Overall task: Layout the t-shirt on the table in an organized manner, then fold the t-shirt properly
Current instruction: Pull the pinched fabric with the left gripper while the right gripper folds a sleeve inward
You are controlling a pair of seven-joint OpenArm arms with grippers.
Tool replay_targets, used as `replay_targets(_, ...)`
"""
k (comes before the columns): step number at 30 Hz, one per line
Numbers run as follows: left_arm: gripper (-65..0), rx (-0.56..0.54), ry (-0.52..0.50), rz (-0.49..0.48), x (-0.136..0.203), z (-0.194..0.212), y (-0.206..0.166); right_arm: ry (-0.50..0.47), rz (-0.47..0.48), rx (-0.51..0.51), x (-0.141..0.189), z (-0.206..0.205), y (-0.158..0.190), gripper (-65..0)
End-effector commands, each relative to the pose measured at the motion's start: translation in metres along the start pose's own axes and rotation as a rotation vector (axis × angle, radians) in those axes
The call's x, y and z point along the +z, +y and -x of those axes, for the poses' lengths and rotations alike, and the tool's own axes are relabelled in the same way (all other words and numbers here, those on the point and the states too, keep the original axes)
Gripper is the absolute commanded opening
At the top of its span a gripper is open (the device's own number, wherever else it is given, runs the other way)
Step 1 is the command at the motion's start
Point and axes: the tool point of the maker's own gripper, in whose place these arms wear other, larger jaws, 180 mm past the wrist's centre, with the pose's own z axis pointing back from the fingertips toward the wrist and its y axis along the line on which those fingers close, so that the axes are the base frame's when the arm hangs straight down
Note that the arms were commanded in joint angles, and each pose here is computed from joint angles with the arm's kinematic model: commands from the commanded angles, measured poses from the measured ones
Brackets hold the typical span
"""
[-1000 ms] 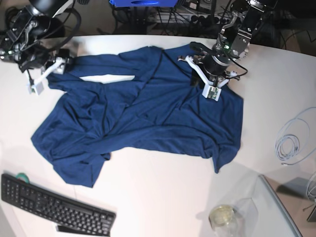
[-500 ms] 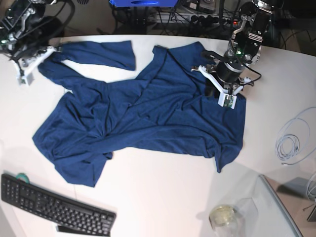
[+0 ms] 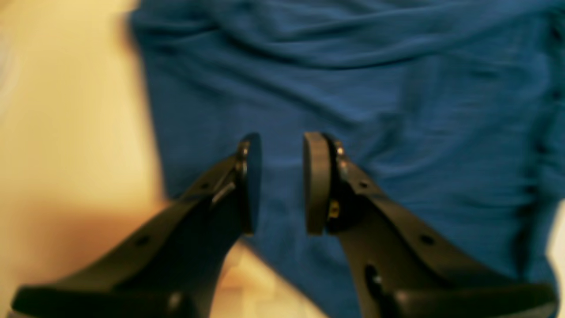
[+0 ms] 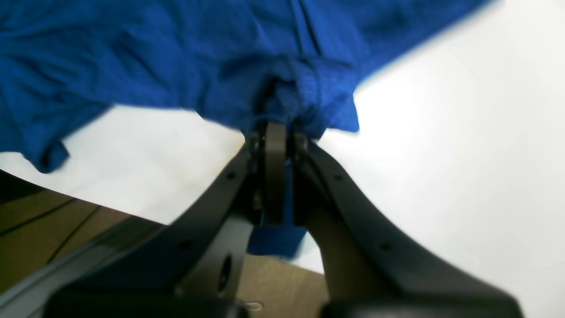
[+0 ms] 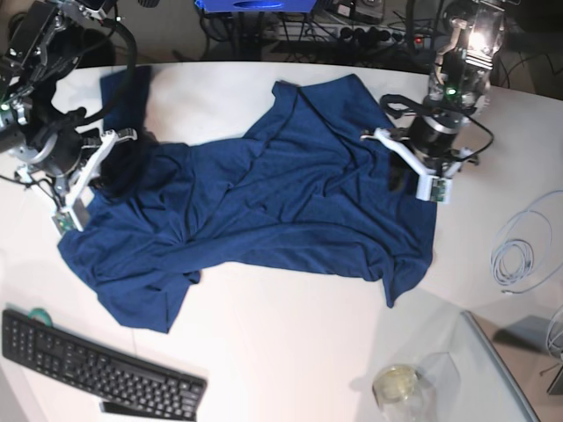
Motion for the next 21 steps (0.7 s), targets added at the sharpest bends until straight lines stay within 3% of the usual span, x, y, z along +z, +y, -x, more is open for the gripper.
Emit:
replay_targets(1, -49.0, -0.006, -0.037, -0.031, 0.005, -0.009, 0.013, -0.065, -0.01, 0.029, 0.003, -0.022, 0.004, -64.4)
replay_targets(9, -49.0, 0.028, 0.044, -0.2, 0.042, 0.031, 0.077, -0.21, -0.105, 0.206, 0.0, -0.1, 0.05, -64.4)
replay_targets(18, -49.0, 0.031, 0.082, -0.21, 0.05, 0.046, 0.08, -0.322, -0.263, 0.475, -0.007, -0.18, 0.129, -64.2)
replay_targets(21, -49.0, 0.035, 0.081, -0.208, 0.05, 0.046, 0.078, -0.281, -0.346, 0.472, -0.035, -0.185, 0.146, -61.4)
